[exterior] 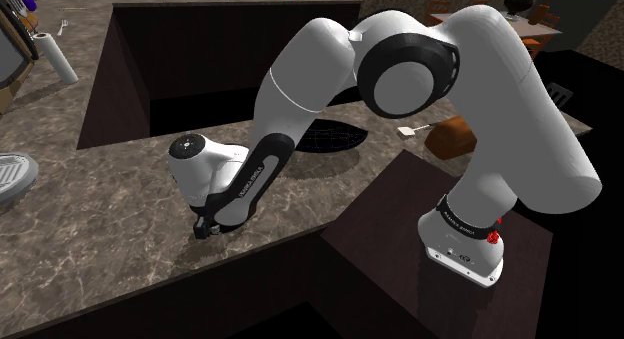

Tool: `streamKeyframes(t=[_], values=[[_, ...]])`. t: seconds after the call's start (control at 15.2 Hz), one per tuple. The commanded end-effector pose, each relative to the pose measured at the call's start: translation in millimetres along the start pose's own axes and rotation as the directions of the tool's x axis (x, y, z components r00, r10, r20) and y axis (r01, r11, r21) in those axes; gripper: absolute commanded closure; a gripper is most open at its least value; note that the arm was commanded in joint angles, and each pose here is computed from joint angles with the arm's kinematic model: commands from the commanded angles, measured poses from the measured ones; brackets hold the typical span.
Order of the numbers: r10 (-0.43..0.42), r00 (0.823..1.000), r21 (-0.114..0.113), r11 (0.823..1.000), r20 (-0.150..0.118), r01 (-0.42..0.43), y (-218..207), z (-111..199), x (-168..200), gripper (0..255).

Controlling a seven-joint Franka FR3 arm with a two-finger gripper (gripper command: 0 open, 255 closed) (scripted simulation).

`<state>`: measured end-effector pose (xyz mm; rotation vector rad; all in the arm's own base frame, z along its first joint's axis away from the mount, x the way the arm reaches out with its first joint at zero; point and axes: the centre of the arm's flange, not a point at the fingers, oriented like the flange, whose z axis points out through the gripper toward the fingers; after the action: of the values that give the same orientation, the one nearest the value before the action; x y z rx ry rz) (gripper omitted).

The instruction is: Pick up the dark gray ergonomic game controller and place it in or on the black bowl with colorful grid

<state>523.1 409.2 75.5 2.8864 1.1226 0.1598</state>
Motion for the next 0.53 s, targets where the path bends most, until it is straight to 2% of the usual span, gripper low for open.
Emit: streamKeyframes(t=[0.0,0.13,0.2,0.46], values=[[0.0,1.0,0.0,1.0,0.0,0.0,0.0,0.2,0.1,0],[0.0,1.0,0.0,1.0,0.0,0.0,0.0,0.1,0.1,0],[0.0,1.0,0.0,1.0,0.0,0.0,0.0,0.1,0.1,255],[0.0,1.0,0.0,1.0,0.0,0.0,0.0,0.3,0.3,255]])
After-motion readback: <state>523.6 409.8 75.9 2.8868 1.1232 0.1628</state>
